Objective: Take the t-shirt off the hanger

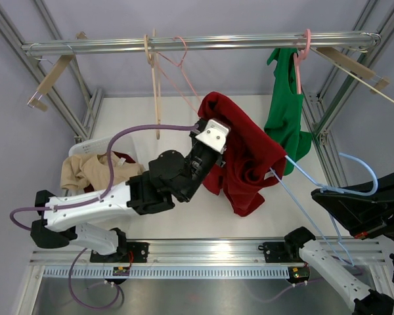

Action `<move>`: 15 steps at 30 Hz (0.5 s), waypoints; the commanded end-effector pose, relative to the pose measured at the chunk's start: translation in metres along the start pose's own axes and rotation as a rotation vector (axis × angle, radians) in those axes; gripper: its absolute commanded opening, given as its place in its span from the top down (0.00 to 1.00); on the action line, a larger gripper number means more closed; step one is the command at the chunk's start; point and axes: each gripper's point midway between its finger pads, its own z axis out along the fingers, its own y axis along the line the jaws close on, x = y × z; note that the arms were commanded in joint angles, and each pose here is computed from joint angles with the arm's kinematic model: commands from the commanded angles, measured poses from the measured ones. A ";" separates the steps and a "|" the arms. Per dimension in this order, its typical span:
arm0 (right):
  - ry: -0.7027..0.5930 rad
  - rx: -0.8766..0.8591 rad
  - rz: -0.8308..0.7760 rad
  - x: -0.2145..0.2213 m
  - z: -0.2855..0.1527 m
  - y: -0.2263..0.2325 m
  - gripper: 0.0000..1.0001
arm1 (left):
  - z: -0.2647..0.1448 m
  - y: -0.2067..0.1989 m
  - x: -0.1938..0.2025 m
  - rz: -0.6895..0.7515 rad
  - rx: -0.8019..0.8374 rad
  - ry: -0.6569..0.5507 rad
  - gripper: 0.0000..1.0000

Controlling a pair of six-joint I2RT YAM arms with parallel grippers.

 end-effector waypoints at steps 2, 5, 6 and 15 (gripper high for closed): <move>0.005 0.033 -0.060 0.004 -0.022 0.009 1.00 | -0.040 0.017 -0.088 -0.174 0.084 -0.132 1.00; 0.019 0.129 -0.083 0.014 -0.037 -0.006 1.00 | -0.061 0.021 -0.122 -0.208 0.179 -0.117 1.00; 0.006 0.160 -0.094 0.015 -0.045 -0.008 1.00 | -0.066 0.026 -0.130 -0.240 0.188 -0.116 1.00; -0.002 0.407 -0.169 0.022 -0.092 -0.039 1.00 | -0.131 0.123 -0.222 -0.438 0.228 -0.213 1.00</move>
